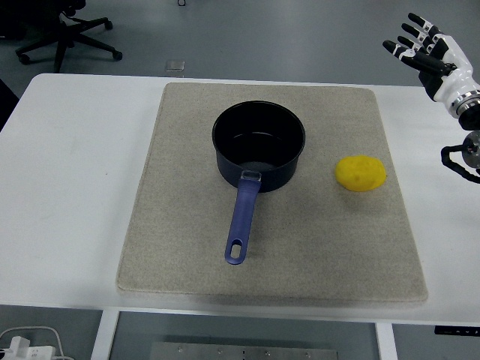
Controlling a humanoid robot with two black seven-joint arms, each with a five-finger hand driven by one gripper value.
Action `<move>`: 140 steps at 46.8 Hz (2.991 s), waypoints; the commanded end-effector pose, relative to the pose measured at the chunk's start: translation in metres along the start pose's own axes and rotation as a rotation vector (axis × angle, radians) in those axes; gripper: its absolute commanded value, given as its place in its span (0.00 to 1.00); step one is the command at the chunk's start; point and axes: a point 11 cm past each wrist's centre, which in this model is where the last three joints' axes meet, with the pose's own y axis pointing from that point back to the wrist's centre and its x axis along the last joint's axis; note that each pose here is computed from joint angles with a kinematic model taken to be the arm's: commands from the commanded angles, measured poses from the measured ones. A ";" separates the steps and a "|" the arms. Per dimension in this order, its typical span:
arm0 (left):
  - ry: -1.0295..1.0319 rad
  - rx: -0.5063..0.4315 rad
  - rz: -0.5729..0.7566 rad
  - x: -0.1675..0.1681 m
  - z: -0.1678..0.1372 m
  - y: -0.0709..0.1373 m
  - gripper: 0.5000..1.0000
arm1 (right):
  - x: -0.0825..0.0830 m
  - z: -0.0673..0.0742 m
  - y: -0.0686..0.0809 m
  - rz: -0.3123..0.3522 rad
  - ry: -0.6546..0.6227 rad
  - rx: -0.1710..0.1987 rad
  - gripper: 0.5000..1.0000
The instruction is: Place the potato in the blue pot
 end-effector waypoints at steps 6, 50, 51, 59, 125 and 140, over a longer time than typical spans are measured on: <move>0.000 0.000 -0.001 0.000 0.000 0.000 0.99 | 0.002 -0.003 0.000 0.003 0.007 0.004 0.86; 0.000 0.000 -0.001 0.000 0.000 0.000 0.99 | 0.019 -0.045 0.022 -0.206 0.456 0.038 0.86; 0.000 0.000 -0.001 0.000 0.000 0.000 0.99 | 0.020 -0.049 0.024 -0.215 0.466 0.042 0.86; 0.000 0.000 -0.001 0.000 0.000 0.000 0.99 | 0.024 -0.054 0.036 -0.286 0.617 0.015 0.86; 0.000 0.000 -0.001 0.000 0.000 0.000 0.99 | -0.006 0.006 0.089 -0.722 1.089 -0.159 0.86; 0.000 0.000 -0.001 0.000 0.000 0.000 0.99 | -0.023 0.020 0.086 -0.769 1.104 -0.152 0.86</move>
